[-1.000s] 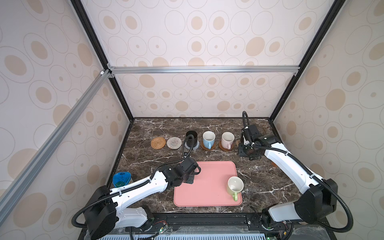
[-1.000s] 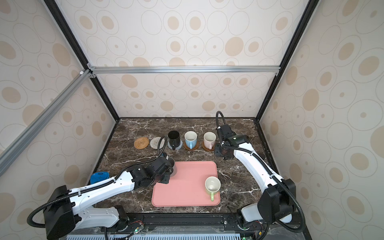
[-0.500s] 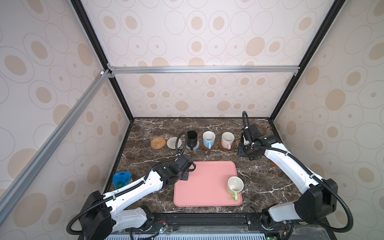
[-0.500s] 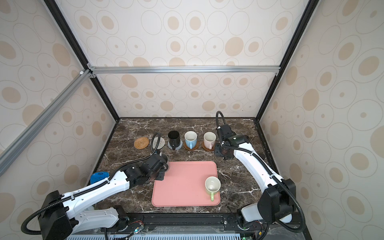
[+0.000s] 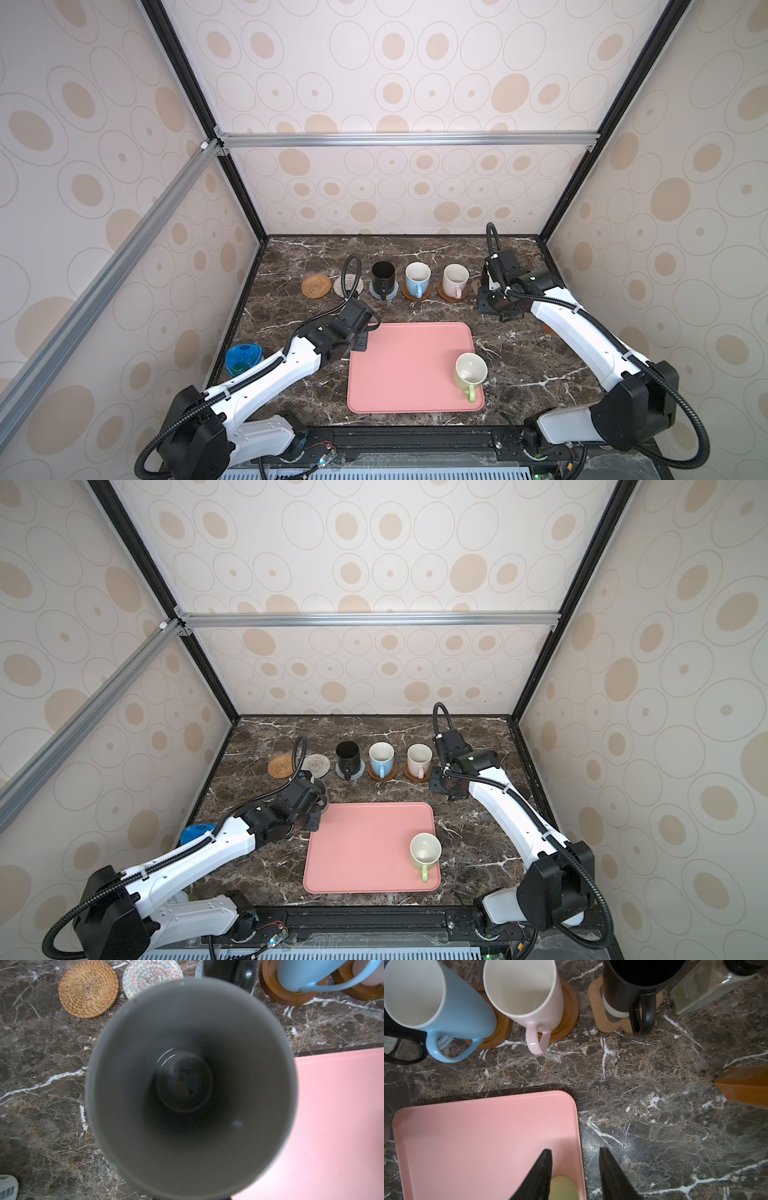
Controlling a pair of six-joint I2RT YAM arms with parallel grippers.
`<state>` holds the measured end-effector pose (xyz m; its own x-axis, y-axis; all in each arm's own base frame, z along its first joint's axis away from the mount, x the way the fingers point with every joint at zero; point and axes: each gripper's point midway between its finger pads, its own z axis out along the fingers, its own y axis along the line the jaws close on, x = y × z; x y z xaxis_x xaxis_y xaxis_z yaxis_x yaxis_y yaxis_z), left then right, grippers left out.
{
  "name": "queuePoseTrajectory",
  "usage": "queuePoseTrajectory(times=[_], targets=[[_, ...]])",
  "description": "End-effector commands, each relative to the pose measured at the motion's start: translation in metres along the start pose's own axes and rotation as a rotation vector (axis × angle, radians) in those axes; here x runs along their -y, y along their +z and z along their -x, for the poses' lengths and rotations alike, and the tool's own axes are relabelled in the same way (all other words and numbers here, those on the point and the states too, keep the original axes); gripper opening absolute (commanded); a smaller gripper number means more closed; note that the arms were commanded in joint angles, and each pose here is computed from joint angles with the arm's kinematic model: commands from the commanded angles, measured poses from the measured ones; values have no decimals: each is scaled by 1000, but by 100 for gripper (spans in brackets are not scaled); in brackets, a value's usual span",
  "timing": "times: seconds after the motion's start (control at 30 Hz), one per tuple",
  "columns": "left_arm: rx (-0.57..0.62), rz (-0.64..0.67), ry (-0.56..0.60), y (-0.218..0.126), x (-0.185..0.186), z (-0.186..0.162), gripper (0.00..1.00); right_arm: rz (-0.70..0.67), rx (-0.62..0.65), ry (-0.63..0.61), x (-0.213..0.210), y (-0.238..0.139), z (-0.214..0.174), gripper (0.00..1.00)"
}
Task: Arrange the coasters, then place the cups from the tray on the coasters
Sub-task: 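Lift the grey mug with the left gripper and carry it toward the coasters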
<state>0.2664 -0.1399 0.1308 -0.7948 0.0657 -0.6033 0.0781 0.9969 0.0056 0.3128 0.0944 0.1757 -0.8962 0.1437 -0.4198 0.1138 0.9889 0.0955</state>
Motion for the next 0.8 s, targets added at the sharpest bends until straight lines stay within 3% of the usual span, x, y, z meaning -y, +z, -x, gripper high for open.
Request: queuePoseTrajectory(times=[0.0,0.77], targets=[[168,-7,-30,-17,-1,52,4,-29,-2,15,9,-3,-5,41],[257,14,-44,18,-30,114,3,-58,7,42,18,-9,-6,41]])
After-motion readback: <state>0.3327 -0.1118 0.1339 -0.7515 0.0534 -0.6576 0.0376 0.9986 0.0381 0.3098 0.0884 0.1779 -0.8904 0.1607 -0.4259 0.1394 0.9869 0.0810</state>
